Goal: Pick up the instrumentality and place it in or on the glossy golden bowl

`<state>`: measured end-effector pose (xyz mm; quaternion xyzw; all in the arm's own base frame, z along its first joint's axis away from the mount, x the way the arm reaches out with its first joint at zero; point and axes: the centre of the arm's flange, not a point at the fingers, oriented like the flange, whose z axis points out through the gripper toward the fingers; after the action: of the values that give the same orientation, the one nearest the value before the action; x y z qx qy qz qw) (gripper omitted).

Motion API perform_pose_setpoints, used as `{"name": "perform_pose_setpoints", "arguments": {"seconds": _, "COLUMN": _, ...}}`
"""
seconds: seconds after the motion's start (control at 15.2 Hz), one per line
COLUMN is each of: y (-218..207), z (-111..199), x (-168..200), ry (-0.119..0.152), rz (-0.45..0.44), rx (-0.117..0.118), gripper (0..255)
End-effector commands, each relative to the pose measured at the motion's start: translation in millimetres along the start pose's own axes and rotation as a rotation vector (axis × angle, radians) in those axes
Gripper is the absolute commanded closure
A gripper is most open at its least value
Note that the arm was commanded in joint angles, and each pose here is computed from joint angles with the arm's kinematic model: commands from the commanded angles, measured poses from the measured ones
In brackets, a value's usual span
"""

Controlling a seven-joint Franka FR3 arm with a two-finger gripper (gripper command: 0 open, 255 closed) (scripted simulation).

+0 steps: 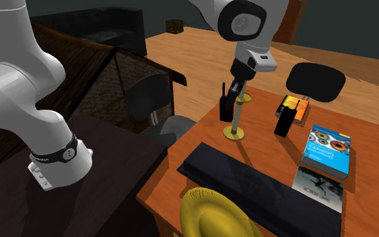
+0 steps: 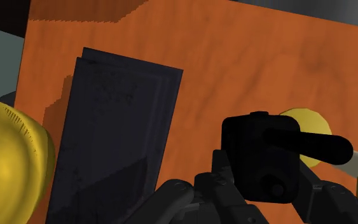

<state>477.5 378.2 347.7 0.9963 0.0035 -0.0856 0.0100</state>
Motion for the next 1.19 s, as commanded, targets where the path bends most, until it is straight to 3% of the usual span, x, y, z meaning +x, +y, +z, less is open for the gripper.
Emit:
{"name": "perform_pose_setpoints", "arguments": {"seconds": 0.0, "y": -0.5, "z": -7.6, "x": -2.0, "ry": 0.000, "rz": 0.000, "rx": 0.000, "gripper": 255}}
{"name": "perform_pose_setpoints", "arguments": {"seconds": 1.12, "y": 213.3, "z": -17.3, "x": 65.4, "ry": 0.000, "rz": 0.000, "rx": 0.000, "gripper": 255}}
